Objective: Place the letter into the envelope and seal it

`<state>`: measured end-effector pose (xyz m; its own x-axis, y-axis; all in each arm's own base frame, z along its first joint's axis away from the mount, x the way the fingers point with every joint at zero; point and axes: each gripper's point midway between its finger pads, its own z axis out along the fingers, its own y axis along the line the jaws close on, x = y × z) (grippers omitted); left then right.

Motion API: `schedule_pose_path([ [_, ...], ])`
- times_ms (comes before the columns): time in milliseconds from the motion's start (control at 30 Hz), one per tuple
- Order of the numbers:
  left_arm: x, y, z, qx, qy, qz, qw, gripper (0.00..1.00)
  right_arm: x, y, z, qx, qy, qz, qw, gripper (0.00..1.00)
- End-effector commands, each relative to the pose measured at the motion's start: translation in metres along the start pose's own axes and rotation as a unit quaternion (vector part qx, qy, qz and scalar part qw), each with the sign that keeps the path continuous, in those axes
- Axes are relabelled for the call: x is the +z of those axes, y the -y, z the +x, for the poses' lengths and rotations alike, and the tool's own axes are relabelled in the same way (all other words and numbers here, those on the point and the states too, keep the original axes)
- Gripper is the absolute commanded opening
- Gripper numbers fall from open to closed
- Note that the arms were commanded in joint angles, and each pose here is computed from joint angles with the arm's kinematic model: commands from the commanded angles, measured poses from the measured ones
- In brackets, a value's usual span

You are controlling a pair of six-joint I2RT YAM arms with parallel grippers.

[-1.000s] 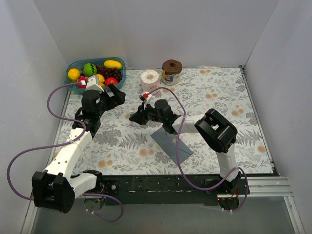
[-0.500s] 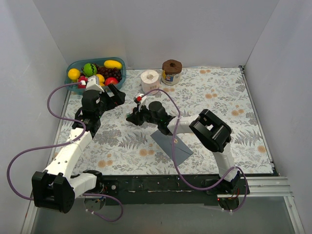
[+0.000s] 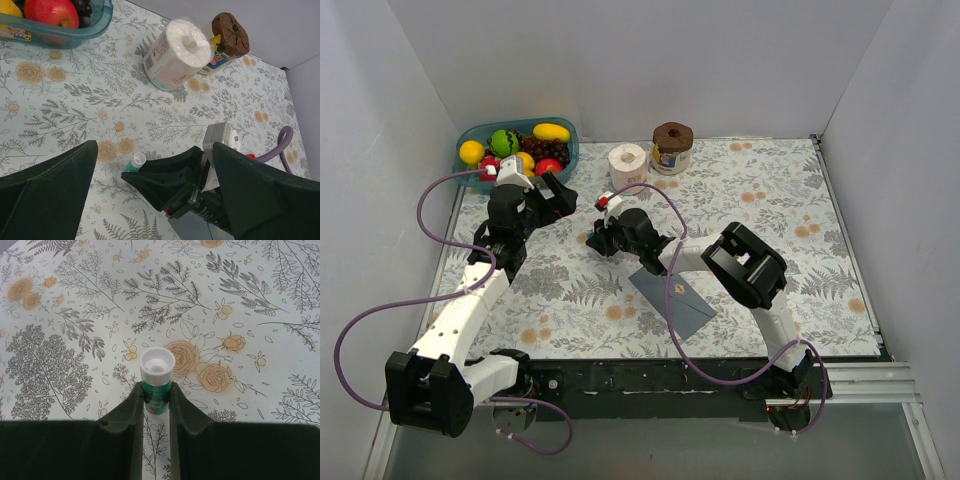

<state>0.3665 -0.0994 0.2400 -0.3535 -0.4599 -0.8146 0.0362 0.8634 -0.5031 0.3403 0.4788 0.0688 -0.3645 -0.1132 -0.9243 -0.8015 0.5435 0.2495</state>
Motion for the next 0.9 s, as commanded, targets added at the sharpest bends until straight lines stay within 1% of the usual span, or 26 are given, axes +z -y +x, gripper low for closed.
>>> schedule_pose_path([
  [0, -0.003, 0.000, -0.001, 0.005, 0.003, 0.000, 1.000, 0.98, 0.005, 0.006, -0.021, -0.006, 0.024, 0.021, 0.999, 0.01],
  [167, -0.004, 0.001, -0.001, 0.006, 0.004, 0.001, 1.000, 0.98, 0.006, 0.004, -0.020, -0.003, 0.023, 0.016, 1.000, 0.01],
  [433, -0.003, 0.001, 0.000, 0.006, 0.004, 0.003, 1.000, 0.98, 0.002, 0.006, -0.006, -0.003, 0.009, 0.018, 1.000, 0.01],
  [600, -0.003, 0.001, -0.001, 0.006, 0.005, 0.003, 1.000, 0.98, -0.011, 0.010, 0.012, -0.019, 0.005, 0.020, 1.000, 0.01],
  [867, -0.001, 0.003, 0.002, 0.005, 0.001, 0.009, 1.000, 0.98, -0.029, -0.002, 0.036, -0.056, 0.014, 0.009, 0.998, 0.01],
])
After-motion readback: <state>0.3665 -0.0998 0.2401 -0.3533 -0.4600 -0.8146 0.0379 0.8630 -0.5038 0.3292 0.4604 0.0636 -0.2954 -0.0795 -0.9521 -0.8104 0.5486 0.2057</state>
